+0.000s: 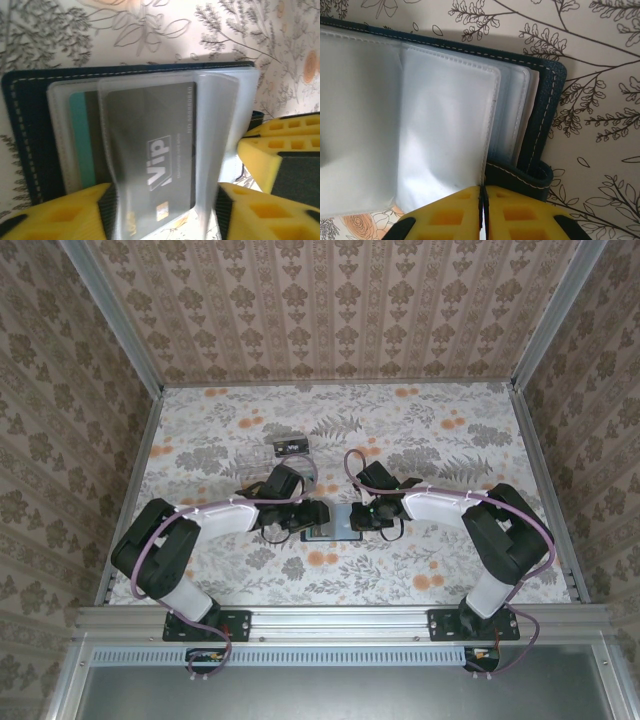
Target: Take the credit cards out of the card holder
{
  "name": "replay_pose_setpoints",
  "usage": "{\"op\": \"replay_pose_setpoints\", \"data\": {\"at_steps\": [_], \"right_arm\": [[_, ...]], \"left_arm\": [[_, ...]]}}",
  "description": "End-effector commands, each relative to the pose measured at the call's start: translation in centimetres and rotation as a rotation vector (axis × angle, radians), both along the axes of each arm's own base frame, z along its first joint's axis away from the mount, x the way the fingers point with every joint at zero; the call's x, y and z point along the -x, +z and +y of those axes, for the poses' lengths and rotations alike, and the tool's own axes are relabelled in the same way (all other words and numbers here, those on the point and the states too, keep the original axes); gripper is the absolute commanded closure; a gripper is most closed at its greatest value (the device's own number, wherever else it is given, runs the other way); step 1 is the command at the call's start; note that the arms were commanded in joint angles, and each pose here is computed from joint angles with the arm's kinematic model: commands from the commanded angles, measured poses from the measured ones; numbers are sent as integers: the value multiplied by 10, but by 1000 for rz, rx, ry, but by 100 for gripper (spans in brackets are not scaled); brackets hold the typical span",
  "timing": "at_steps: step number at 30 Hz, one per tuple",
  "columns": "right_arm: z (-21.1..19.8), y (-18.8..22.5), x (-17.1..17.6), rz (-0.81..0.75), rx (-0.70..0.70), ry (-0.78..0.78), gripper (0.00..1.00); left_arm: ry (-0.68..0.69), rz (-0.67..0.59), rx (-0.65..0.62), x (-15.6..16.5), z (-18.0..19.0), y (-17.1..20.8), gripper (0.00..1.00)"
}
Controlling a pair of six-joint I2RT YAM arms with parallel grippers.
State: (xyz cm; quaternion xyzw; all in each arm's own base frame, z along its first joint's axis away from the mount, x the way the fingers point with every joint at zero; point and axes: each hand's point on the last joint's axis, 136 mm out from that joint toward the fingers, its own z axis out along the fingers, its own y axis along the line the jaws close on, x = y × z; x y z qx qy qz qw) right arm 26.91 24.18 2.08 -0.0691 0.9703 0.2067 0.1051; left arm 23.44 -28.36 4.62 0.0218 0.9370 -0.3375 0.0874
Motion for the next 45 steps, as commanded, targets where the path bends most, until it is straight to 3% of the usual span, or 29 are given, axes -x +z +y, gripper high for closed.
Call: {"op": "replay_pose_setpoints", "data": {"at_steps": [1, 2, 7, 10, 23, 26, 28, 31, 33, 34, 37, 45], "right_arm": [[-5, -13, 6, 44, 46, -6, 86], [-4, -13, 6, 43, 44, -8, 86], [-5, -13, 5, 41, 48, -9, 85], [-5, -11, 4, 36, 47, -13, 85], [-25, 36, -14, -99, 63, -107, 64], [-21, 51, -19, -129, 27, -124, 64], [-17, 60, -21, -148, -4, -130, 64], [1, 69, -20, -140, -86, -105, 69], [15, 69, -19, -110, -141, -82, 73], [20, 68, -19, -94, -161, -76, 75], [34, 61, -20, -49, -212, -67, 82], [48, 37, -19, 55, -257, -81, 84]], "left_arm": [[-41, -31, 56, -4, -17, 17, 28], [-46, -35, 59, -4, -18, 18, 20], [-60, -63, 76, -4, -21, 28, 15], [-58, -74, 60, -5, -18, 31, 5], [-10, -133, -8, -9, 17, 50, 8], [9, -127, -21, -9, 26, 45, 18], [12, -117, -30, -8, 28, 40, 33], [24, -97, -21, -9, 26, 32, 72], [28, -79, -15, -10, 23, 24, 93], [28, -71, -14, -10, 22, 21, 98], [26, -47, -20, -11, 19, 10, 100], [27, 2, -73, -7, 26, -10, 100]]}}
